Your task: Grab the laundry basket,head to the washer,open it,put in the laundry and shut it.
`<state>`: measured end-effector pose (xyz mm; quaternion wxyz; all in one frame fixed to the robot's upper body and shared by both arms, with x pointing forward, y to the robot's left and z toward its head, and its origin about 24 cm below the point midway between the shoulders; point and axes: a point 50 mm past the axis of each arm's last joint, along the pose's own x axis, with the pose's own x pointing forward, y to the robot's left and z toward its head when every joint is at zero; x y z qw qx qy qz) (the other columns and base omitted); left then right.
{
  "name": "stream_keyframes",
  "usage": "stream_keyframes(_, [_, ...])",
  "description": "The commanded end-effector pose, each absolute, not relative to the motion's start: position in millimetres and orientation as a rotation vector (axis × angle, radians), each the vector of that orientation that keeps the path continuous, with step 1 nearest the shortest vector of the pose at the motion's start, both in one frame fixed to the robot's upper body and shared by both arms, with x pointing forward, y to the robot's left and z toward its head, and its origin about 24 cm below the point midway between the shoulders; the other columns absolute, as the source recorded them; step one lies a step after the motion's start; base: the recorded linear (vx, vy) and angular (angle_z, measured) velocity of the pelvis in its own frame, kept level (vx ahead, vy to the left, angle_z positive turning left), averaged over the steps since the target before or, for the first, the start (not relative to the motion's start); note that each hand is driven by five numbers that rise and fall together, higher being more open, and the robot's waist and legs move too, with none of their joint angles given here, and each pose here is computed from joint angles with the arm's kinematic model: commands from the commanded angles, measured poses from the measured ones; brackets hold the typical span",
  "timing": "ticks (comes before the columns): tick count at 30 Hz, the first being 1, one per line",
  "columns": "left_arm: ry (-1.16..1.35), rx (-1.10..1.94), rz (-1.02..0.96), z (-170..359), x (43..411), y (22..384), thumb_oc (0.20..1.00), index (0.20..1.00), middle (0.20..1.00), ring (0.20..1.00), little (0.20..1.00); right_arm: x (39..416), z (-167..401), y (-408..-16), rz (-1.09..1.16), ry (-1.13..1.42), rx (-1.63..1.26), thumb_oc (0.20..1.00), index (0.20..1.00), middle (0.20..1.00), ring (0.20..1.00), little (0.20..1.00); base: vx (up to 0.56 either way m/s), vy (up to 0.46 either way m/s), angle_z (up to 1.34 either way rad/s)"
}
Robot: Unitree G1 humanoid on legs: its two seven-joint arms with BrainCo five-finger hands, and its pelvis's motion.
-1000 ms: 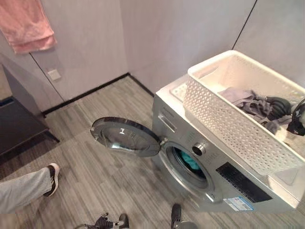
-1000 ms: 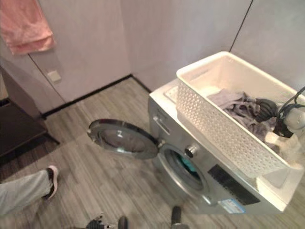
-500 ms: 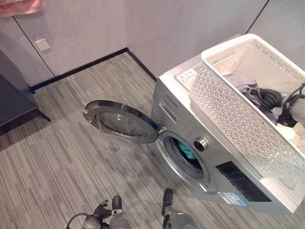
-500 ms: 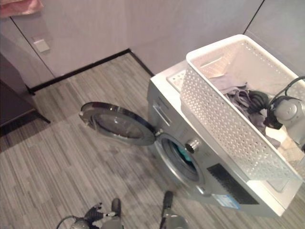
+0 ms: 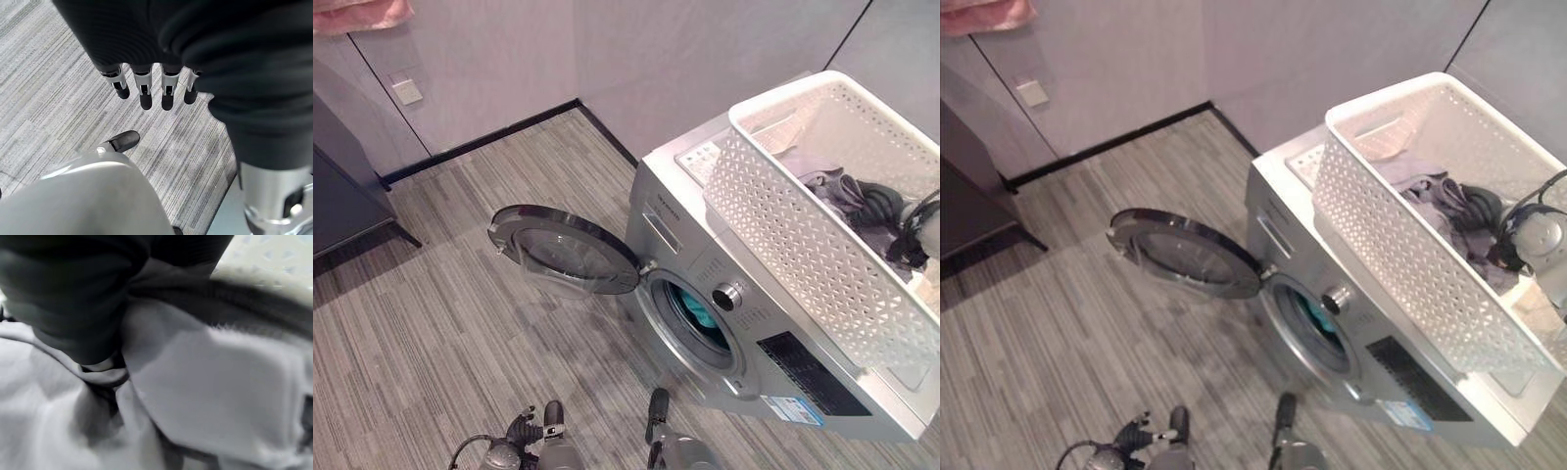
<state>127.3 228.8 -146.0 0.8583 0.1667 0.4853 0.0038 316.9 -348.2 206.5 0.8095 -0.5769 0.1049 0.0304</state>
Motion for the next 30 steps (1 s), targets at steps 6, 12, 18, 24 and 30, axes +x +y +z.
stream_keyframes(6, [1.014, 0.436, 0.035, -141.0, 131.7, 248.3, 1.0, 1.0, 1.0, 1.0, 1.0, 320.0, 247.3, -365.2, -0.257, -0.082, -0.87, 0.2, 0.2, 0.2, 0.2, 0.2, 0.03, 0.021, 0.03])
stream_keyframes(12, [1.083, 0.466, 0.021, -147.6, 116.5, 249.7, 1.0, 1.0, 1.0, 1.0, 1.0, 310.9, 321.4, -374.7, -0.449, -0.368, -0.658, 0.2, 0.2, 0.2, 0.2, 0.2, 0.06, 0.038, 0.11])
stream_keyframes(18, [1.101, 0.471, 0.027, -150.2, 109.6, 248.0, 1.0, 1.0, 1.0, 1.0, 1.0, 302.2, 364.5, -369.2, -0.51, -0.557, -0.525, 0.2, 0.2, 0.2, 0.2, 0.2, 0.04, 0.045, 0.02])
stream_keyframes(24, [1.118, 0.494, 0.023, -152.1, 106.5, 246.4, 1.0, 1.0, 1.0, 1.0, 1.0, 288.4, 389.4, -380.0, -0.642, -0.661, -0.424, 0.2, 0.2, 0.2, 0.2, 0.2, 0.02, 0.043, -0.01])
stream_keyframes(30, [1.107, 0.501, 0.042, -151.1, 111.5, 245.9, 1.0, 1.0, 1.0, 1.0, 1.0, 262.2, 410.3, -400.6, -0.805, -0.759, -0.319, 0.2, 0.2, 0.2, 0.2, 0.2, 0.0, 0.028, 0.0])
